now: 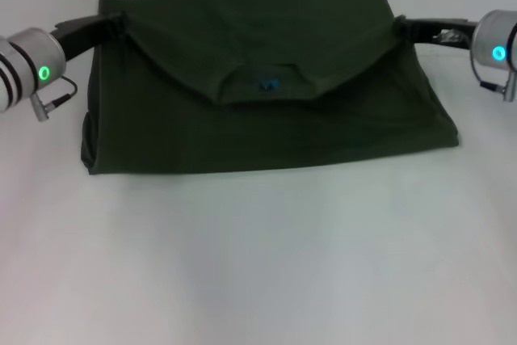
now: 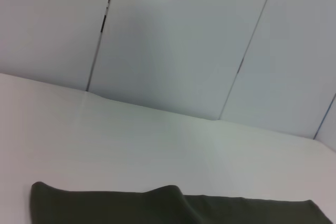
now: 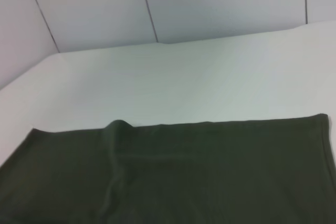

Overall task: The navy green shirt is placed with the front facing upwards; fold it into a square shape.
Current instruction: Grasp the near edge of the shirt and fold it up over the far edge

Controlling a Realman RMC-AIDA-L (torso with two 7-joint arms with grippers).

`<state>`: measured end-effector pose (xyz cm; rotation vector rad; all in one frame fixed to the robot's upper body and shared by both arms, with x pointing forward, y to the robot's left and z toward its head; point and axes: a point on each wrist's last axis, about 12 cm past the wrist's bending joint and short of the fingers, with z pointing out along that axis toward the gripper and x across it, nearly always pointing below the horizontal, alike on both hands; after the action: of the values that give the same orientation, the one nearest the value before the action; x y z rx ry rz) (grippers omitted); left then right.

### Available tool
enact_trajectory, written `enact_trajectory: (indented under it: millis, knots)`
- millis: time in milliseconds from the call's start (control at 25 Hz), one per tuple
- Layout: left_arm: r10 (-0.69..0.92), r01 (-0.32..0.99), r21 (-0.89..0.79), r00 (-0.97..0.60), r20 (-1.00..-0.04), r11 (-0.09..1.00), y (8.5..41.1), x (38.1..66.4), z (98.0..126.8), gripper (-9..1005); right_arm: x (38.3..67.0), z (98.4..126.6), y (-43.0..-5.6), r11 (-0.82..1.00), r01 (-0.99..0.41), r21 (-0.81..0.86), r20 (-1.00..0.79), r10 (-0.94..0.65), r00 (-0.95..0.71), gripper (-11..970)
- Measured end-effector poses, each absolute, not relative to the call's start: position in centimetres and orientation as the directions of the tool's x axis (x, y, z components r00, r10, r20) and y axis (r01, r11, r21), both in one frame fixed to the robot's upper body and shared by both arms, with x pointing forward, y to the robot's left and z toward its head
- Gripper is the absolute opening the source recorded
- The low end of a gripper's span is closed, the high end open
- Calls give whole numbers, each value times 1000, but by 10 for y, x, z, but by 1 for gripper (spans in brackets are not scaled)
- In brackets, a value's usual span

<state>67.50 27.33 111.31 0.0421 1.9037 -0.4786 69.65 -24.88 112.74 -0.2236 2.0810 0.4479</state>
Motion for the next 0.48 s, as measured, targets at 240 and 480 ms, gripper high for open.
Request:
enact_trajectory:
  millis: [240,480]
  knots:
    - [-202,229,-304,-382,-902,925,263,670,1101,65,692,1115,-244,929,-299,221,-847,30,-531,62]
    - [-210,220,-313,-393,-895,924,259,666,1094,66,688,1105,-244,934,-283,217,-839,31,-543,65]
